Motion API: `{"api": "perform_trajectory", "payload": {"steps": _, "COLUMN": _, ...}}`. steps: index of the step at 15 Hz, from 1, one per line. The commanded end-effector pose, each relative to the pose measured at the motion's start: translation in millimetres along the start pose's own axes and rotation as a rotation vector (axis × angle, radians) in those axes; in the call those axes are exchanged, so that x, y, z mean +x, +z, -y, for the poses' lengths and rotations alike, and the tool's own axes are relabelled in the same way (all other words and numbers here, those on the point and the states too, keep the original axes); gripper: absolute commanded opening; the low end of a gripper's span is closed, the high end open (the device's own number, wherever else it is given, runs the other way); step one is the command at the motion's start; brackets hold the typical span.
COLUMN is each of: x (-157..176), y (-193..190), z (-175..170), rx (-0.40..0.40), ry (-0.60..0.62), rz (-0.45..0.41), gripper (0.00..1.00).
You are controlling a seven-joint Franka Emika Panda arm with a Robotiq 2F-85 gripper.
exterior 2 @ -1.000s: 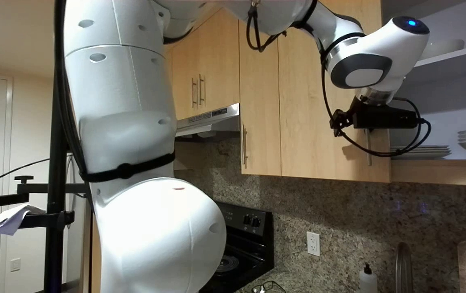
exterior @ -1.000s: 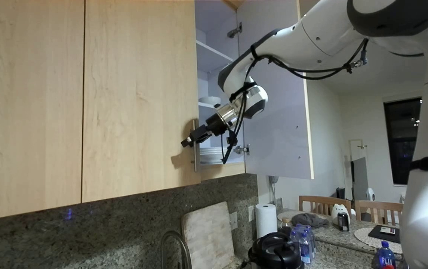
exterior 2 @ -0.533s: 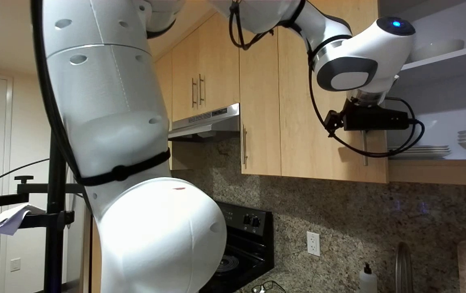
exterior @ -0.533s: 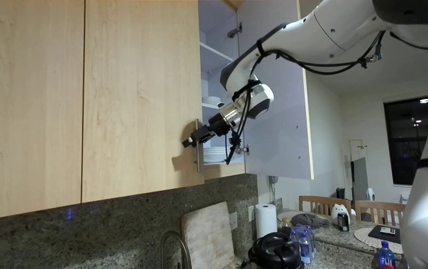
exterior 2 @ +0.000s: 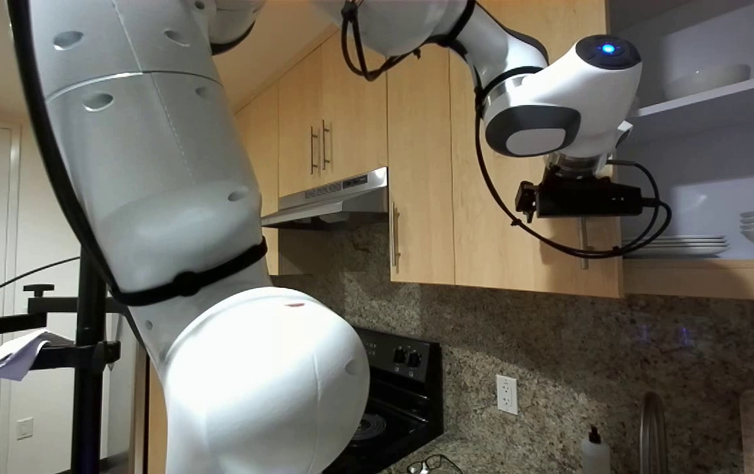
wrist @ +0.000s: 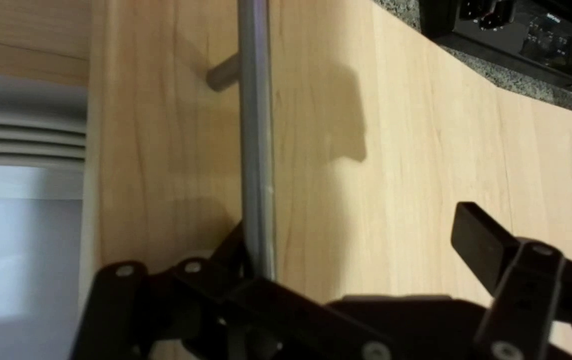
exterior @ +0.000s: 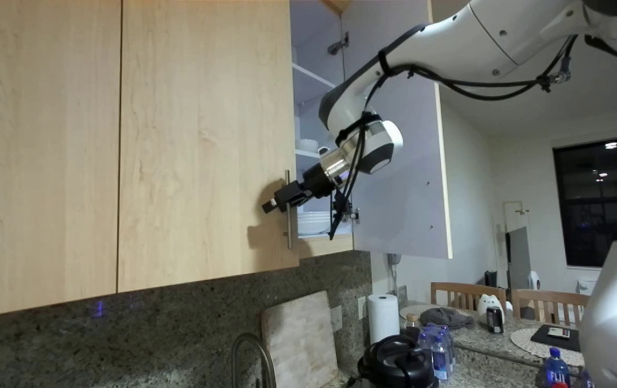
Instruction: Open the left door of the first upper cabinet from the right
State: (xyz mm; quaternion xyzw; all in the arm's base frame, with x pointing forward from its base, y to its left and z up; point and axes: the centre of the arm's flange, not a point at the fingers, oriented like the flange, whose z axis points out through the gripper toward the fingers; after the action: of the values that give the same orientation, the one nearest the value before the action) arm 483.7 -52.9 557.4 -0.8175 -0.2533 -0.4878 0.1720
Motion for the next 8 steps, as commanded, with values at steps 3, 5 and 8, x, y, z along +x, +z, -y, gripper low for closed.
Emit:
{"api": "perform_trajectory", "payload": {"steps": 3, "x": -35, "y": 24, "z": 70, "rx": 0.125, "ry": 0.002, "rz": 0.012, "gripper": 1.00}}
{"api": "perform_trajectory", "payload": {"steps": 5, "x": -39, "y": 24, "z": 72, "rx": 0.132, "ry": -0.001, "rz": 0.016, "gripper": 1.00}}
{"api": "perform_trajectory", "payload": {"steps": 8, "x": -46, "y": 22, "z": 75, "rx": 0.135, "ry": 0.006, "rz": 0.009, "gripper": 1.00}}
